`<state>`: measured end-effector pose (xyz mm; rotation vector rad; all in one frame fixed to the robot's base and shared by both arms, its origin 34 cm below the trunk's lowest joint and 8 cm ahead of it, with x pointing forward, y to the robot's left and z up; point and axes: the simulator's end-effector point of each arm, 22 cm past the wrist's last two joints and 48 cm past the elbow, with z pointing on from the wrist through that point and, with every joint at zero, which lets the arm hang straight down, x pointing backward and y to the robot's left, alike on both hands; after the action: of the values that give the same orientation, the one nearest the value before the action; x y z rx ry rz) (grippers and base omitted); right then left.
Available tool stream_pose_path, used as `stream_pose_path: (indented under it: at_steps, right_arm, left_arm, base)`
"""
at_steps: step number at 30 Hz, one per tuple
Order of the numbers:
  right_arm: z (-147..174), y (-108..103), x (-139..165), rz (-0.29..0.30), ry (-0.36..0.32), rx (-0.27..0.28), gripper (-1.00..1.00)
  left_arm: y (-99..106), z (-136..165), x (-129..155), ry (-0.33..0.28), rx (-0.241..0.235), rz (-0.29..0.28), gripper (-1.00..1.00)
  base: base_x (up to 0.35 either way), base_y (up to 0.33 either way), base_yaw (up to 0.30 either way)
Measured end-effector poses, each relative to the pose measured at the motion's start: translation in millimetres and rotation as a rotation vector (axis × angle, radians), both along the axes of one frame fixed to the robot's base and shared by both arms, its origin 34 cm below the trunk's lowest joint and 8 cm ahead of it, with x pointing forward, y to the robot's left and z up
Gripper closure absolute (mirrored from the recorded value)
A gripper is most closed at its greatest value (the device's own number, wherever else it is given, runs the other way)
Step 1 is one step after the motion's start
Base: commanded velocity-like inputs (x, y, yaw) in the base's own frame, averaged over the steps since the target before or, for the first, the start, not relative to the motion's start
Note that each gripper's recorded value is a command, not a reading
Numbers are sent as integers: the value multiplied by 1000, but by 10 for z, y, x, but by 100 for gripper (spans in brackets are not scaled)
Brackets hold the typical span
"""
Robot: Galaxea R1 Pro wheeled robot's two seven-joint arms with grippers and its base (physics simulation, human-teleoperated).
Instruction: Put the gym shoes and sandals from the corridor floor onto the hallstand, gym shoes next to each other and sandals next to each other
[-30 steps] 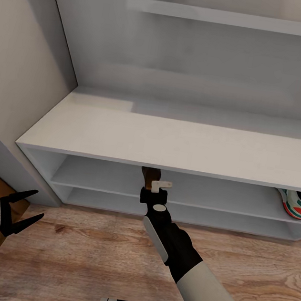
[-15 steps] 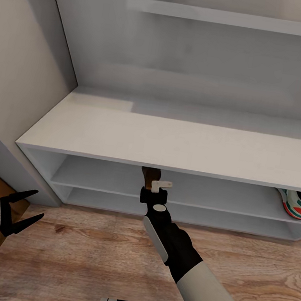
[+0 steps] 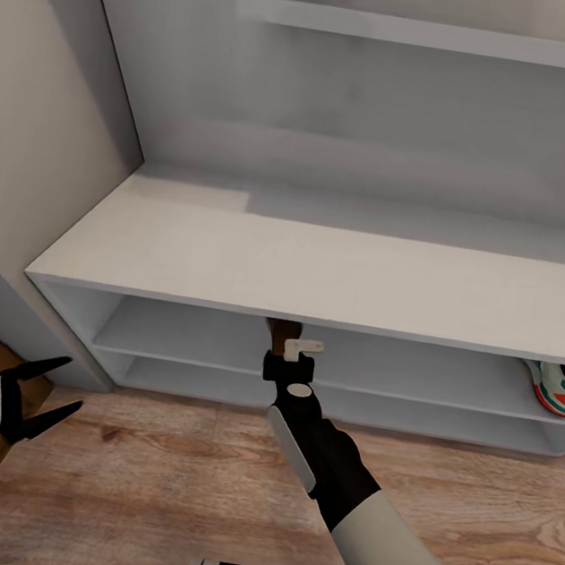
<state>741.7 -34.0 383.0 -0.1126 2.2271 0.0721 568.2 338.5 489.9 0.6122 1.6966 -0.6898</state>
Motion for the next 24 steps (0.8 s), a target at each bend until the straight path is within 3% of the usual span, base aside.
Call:
stream_pose_path:
  at_steps: [24]
  right_arm:
    - [-2,0,0,0,0,0,100]
  left_arm:
    - [3,1,1,-1,1,1,-100]
  base:
    - [13,0,0]
